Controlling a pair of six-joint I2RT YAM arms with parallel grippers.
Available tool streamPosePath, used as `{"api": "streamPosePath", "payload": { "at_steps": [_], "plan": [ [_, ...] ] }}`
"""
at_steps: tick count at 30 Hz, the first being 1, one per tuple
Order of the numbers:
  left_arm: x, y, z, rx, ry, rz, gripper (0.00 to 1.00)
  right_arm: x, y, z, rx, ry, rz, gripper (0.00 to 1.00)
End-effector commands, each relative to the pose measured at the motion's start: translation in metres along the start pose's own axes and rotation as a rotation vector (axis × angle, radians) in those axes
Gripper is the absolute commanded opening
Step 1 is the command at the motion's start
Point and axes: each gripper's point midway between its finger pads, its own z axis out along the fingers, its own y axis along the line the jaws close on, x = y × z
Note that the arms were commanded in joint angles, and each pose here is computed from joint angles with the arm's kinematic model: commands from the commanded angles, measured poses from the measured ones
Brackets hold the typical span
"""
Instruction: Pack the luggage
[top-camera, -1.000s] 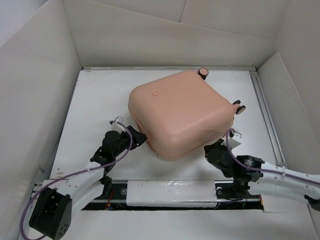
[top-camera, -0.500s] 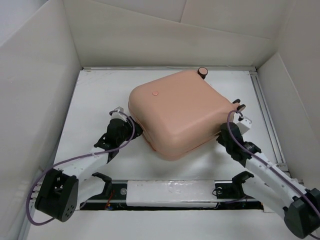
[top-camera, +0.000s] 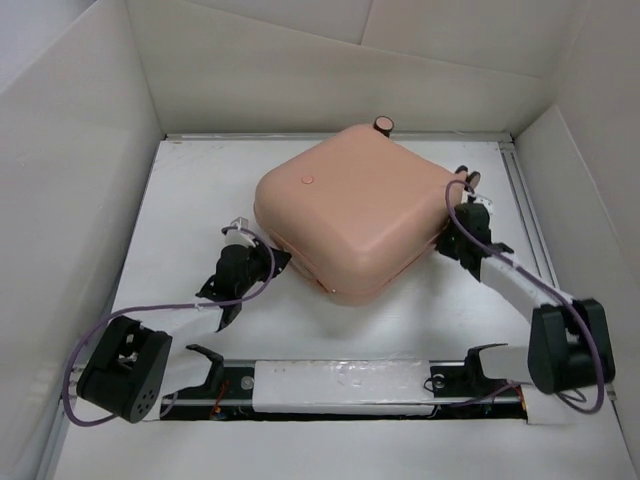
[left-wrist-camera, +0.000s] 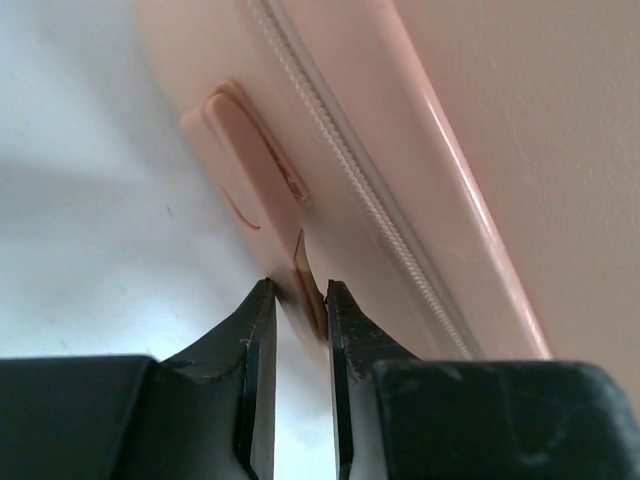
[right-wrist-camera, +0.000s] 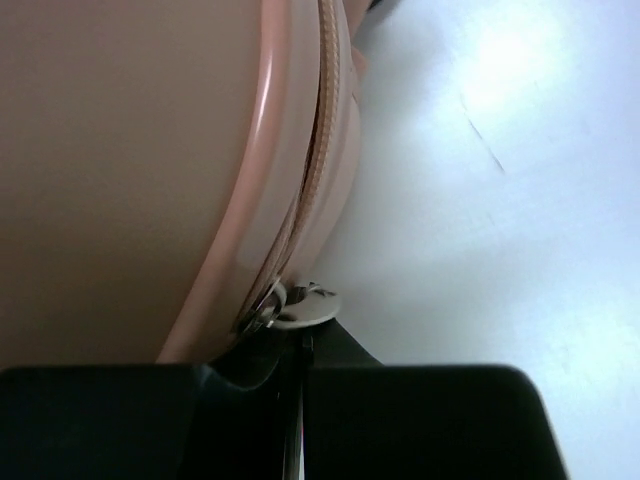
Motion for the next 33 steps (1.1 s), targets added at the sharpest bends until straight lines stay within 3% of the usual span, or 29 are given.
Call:
{"api": "streamPosePath", "payload": {
  "at_steps": [1,7,10,11,12,13,14,15,17,18,19,21,22,23,24,27,31,33],
  "plan": [
    [0.039,-0.033,-0.022,0.205,0.13,0.008,0.0,-0.101,0.149,-0.017,-0.568,-0.196,-0.104,0.0],
    [0.047,-0.043,-0.041,0.289,0.164,0.006,0.0,-0.155,0.201,-0.034,-0.708,-0.181,-0.125,0.0],
    [0.05,-0.046,-0.045,0.312,0.175,0.001,0.0,-0.171,0.199,-0.05,-0.659,-0.219,-0.155,0.1],
    [0.05,-0.05,-0.047,0.325,0.177,-0.005,0.0,-0.169,0.197,-0.069,-0.637,-0.225,-0.172,0.21],
    [0.051,-0.051,-0.048,0.33,0.184,-0.004,0.0,-0.171,0.19,-0.079,-0.601,-0.252,-0.204,0.25],
    [0.05,-0.057,-0.052,0.353,0.178,-0.009,0.0,-0.169,0.181,-0.105,-0.555,-0.294,-0.222,0.31],
    [0.052,-0.062,-0.054,0.371,0.184,-0.002,0.0,-0.152,0.175,-0.094,-0.508,-0.267,-0.246,0.33],
    [0.05,-0.065,-0.056,0.38,0.176,0.0,0.0,-0.158,0.17,-0.133,-0.52,-0.357,-0.251,0.35],
    [0.047,-0.073,-0.061,0.414,0.163,0.009,0.0,-0.108,0.153,-0.141,-0.511,-0.335,-0.264,0.36],
    [0.039,-0.081,-0.065,0.433,0.136,0.013,0.0,-0.106,0.149,-0.179,-0.588,-0.417,-0.24,0.34],
    [0.031,-0.082,-0.065,0.42,0.101,0.026,0.0,-0.091,0.145,-0.187,-0.627,-0.412,-0.204,0.29],
    [0.009,-0.093,-0.072,0.399,0.043,0.042,0.1,-0.029,0.142,-0.181,-0.742,-0.344,-0.192,0.12],
    [-0.001,-0.097,-0.074,0.386,0.008,0.049,0.18,-0.018,0.141,-0.195,-0.809,-0.365,-0.161,0.07],
    [-0.02,-0.101,-0.076,0.343,-0.047,0.05,0.36,0.005,0.146,-0.197,-0.868,-0.326,-0.169,0.02],
    [-0.033,-0.104,-0.08,0.323,-0.087,0.058,0.45,0.027,0.136,-0.178,-0.825,-0.299,-0.158,0.0],
    [-0.086,-0.114,-0.093,0.239,-0.234,0.039,0.61,0.05,0.145,-0.175,-0.854,-0.277,-0.167,0.0],
    [-0.132,-0.107,-0.076,0.14,-0.251,0.032,0.66,0.065,0.161,-0.164,-0.843,-0.284,-0.183,0.32],
    [-0.148,-0.077,-0.055,0.035,-0.227,-0.019,0.66,0.067,0.166,-0.152,-0.807,-0.292,-0.18,0.44]
  ]
}}
